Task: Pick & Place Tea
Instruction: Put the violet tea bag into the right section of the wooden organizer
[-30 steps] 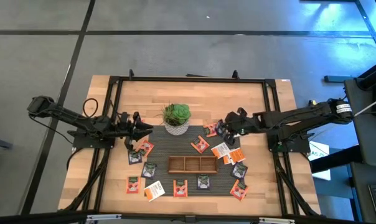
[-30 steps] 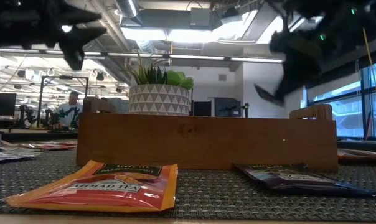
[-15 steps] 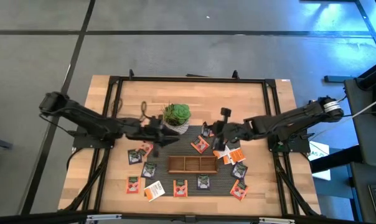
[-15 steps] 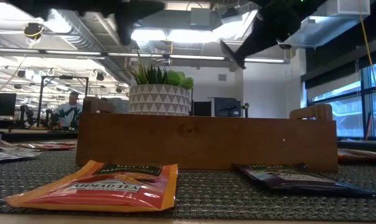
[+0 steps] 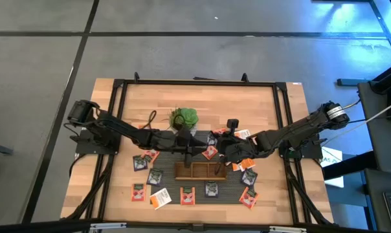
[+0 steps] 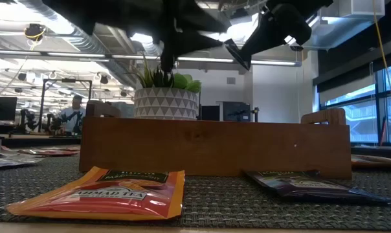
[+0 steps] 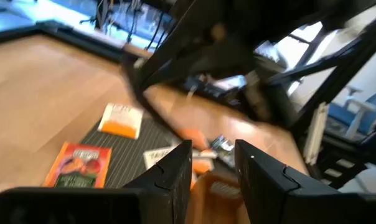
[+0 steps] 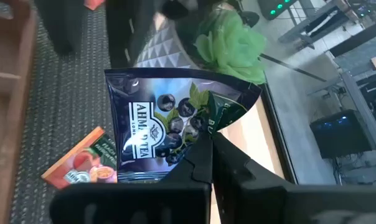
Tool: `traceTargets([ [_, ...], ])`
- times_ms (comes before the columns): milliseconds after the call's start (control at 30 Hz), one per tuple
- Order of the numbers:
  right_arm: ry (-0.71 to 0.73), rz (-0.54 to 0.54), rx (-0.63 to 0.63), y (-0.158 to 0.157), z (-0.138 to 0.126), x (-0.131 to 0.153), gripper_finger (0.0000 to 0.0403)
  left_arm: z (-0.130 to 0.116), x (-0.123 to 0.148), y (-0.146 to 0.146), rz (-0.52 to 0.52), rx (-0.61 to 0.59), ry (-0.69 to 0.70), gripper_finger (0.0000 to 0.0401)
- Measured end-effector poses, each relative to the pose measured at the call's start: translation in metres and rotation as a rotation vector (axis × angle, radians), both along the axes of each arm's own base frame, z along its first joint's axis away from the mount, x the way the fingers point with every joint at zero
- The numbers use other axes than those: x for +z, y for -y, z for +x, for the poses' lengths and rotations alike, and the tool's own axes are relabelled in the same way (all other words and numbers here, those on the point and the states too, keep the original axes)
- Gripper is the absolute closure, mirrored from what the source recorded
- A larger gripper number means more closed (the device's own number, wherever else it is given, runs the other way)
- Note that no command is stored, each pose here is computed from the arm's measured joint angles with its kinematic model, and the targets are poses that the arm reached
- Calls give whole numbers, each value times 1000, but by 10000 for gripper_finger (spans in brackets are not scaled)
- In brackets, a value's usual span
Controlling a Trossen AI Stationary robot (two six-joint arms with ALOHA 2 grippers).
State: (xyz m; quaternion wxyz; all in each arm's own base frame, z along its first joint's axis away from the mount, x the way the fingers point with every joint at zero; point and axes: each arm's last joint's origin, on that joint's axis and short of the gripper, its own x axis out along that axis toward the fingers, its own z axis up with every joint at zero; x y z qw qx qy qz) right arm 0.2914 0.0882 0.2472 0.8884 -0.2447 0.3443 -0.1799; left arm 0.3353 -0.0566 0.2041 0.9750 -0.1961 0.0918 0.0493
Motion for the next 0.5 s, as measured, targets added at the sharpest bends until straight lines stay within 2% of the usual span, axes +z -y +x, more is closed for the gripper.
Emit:
traceTargets([
  [233, 9, 14, 7, -5, -2, 0, 398, 10, -12, -8, -90, 40, 15, 285],
  [500, 7, 30, 8, -5, -2, -1, 398, 11, -10, -9, -104, 29, 36, 285],
])
